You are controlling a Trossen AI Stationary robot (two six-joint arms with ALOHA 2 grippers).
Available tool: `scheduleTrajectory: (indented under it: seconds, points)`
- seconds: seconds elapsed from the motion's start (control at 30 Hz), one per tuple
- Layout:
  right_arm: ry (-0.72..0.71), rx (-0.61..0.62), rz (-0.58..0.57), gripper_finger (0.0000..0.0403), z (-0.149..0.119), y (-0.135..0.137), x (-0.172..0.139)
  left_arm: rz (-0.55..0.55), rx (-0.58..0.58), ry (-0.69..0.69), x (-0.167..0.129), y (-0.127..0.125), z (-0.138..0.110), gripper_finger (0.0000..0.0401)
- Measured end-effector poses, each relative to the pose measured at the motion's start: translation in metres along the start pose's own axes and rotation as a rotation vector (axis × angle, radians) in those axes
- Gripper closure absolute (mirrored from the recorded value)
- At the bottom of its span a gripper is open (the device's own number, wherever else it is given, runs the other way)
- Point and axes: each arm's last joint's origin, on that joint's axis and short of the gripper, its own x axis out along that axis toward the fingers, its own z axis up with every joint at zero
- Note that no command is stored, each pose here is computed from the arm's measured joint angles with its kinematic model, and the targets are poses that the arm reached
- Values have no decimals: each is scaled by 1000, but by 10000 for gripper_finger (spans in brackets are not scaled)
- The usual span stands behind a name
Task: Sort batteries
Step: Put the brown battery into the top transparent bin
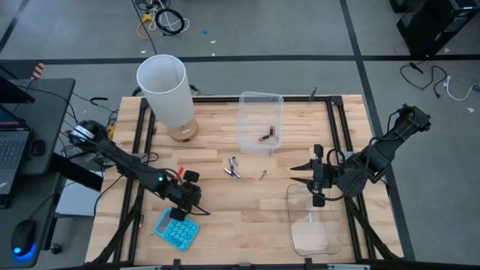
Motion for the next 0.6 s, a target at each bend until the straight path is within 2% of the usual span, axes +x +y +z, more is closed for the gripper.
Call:
scheduleTrajectory:
  seconds: [0.6]
  points:
    - [0, 0, 0, 288, 0, 0, 0, 11, 30, 50, 2, 0, -4, 256]
